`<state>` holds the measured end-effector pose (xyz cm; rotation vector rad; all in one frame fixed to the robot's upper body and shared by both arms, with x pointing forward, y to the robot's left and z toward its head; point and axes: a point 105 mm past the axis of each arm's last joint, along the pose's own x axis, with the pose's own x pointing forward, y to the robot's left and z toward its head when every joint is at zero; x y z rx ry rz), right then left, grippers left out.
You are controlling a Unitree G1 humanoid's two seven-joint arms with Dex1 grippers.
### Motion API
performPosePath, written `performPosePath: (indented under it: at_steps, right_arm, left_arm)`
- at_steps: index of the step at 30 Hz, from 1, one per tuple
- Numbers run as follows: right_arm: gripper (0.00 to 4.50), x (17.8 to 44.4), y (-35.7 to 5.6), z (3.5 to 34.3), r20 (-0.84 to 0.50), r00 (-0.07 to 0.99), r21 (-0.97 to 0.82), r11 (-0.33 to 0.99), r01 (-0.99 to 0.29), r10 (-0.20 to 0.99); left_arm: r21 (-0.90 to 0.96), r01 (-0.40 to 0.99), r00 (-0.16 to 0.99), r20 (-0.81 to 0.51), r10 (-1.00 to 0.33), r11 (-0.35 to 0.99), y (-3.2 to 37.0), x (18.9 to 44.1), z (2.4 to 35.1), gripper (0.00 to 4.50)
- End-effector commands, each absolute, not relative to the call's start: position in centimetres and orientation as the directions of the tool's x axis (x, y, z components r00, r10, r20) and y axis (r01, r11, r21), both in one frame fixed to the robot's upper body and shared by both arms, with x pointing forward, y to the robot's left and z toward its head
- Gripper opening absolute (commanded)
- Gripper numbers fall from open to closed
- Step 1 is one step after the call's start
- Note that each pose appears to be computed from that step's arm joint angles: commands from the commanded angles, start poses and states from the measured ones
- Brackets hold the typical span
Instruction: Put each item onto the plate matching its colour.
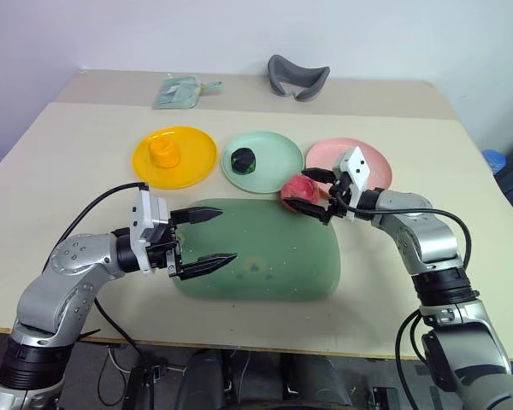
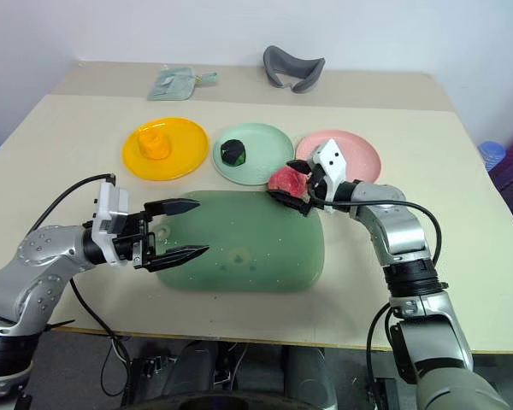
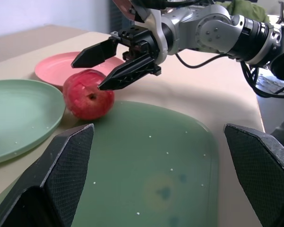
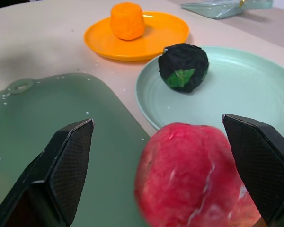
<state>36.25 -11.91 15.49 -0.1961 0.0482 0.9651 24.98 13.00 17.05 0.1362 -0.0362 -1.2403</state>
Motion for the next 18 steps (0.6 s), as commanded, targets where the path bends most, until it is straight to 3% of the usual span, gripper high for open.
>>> performPosePath:
  at_steps: [1,18]
  right_arm:
    - [4.43,36.6,-11.4,16.7,-0.094,0.563,-0.191,0.540,-0.820,0.821]
    - [4.43,37.4,-12.3,13.3,-0.164,0.578,-0.149,0.559,-0.815,0.799]
  left_arm:
    - [0.161,0.937,0.319,-0.041,-0.947,0.309,12.9,24.5,17.8,4.50]
    - [0.154,0.935,0.328,-0.038,-0.944,0.318,12.3,24.3,18.1,4.50]
